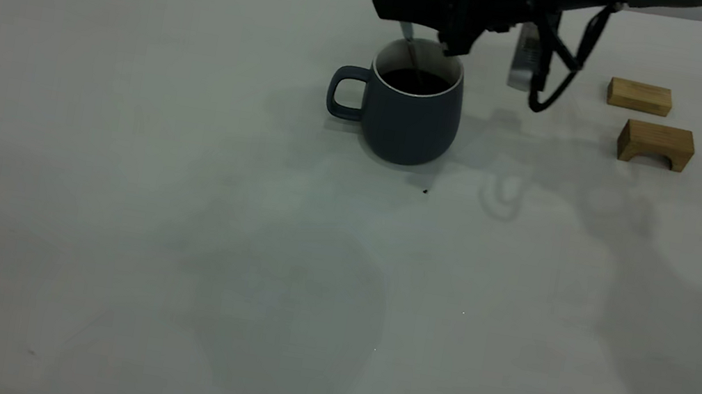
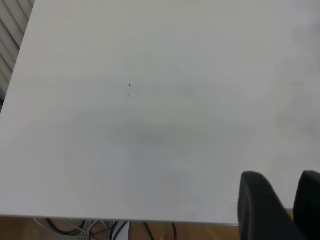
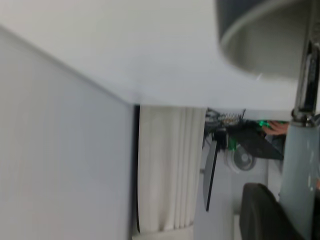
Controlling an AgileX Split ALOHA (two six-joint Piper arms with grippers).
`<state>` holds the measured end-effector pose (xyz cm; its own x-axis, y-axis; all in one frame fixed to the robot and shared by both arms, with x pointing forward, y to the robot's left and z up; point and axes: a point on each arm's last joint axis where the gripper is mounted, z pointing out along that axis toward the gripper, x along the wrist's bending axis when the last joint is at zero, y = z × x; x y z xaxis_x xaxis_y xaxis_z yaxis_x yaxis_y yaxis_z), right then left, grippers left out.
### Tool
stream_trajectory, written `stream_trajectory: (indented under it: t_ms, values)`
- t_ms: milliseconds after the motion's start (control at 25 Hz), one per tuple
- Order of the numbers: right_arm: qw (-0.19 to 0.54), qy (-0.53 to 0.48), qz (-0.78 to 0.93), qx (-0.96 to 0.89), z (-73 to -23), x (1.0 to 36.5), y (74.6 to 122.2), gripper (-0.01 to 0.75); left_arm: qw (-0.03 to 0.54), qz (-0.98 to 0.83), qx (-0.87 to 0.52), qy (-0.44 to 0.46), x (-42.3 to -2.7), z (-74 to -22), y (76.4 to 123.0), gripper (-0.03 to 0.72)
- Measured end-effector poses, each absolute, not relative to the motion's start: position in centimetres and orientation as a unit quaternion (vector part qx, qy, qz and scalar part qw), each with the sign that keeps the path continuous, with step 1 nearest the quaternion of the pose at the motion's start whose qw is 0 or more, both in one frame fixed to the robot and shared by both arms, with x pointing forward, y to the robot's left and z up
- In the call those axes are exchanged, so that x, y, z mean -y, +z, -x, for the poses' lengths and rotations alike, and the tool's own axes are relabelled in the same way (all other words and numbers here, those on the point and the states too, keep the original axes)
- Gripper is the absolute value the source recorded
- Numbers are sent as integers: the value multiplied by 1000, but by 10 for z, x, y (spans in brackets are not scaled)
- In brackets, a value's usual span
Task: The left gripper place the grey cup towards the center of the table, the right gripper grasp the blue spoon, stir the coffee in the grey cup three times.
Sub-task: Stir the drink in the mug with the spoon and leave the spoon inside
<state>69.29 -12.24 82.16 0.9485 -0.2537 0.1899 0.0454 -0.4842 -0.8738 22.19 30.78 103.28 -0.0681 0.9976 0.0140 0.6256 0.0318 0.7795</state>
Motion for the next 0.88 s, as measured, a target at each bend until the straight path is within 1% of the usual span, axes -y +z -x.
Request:
stream_trajectory:
  t_ms: [240,400,600,720,880]
  values:
    - [498,-99,857,-85,-689,127,818,130,290,-618,-657,320,-308,-222,1033,243]
    - [516,-89,848,-81,-685,117,821,130,290,-618,-657,320,-308,-222,1033,243]
    - [518,-136,843,-53,-686,104,823,130,290,-618,-657,320,-308,-222,1033,243]
    - [503,-170,847,-35,-690,107,823,130,290,-618,-657,320,-308,-222,1033,243]
    - [492,-179,851,-33,-694,119,821,130,290,-618,-657,320,-308,-222,1033,243]
